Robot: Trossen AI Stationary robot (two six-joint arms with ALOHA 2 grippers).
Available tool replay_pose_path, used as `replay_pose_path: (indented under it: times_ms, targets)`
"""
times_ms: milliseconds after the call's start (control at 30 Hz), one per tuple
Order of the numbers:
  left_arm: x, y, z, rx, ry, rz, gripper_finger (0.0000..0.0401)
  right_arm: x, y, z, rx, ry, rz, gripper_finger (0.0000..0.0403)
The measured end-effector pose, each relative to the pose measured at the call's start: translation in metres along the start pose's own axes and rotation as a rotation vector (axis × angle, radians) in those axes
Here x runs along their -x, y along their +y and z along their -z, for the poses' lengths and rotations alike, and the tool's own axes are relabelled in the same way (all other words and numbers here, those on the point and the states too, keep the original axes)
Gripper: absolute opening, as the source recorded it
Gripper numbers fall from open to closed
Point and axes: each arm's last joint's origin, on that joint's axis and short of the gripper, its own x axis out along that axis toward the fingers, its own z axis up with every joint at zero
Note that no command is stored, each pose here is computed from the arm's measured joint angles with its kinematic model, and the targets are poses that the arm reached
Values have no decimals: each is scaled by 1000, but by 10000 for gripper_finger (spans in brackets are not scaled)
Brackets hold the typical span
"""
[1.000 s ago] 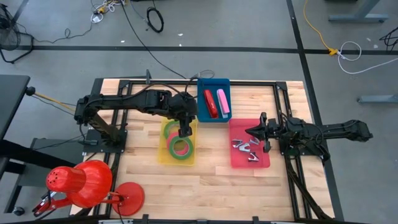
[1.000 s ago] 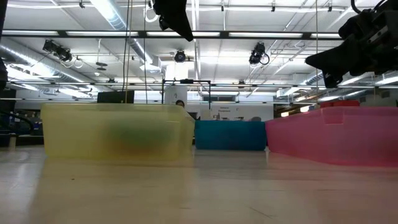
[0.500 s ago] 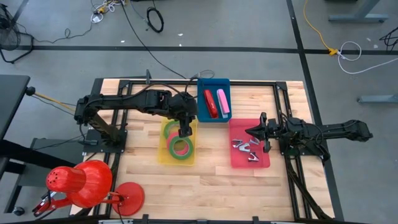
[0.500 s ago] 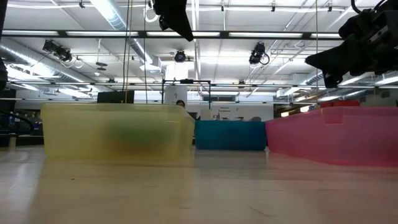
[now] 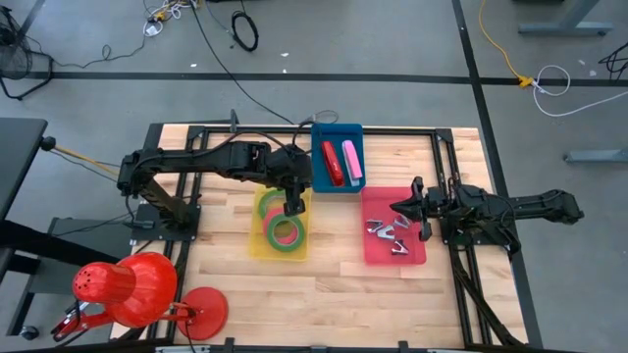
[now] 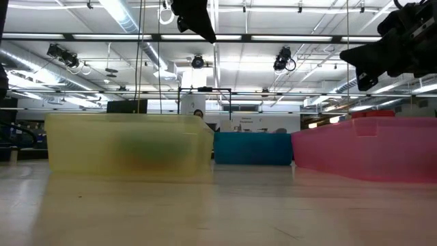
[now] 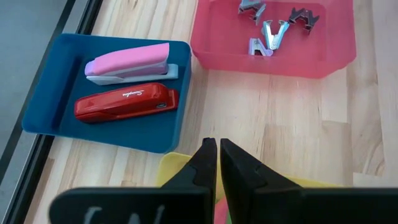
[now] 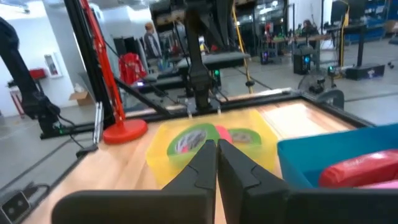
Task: Pick and place Stapler, Stapler remover, tape
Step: Return to Home Position
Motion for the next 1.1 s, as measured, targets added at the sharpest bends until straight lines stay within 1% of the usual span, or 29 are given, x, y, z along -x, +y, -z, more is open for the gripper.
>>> replay_pose_path:
  times_ms: [1100]
  targets:
    - [0, 0, 0, 1, 0, 0, 25, 12, 2, -14, -5, -159, -23, 16]
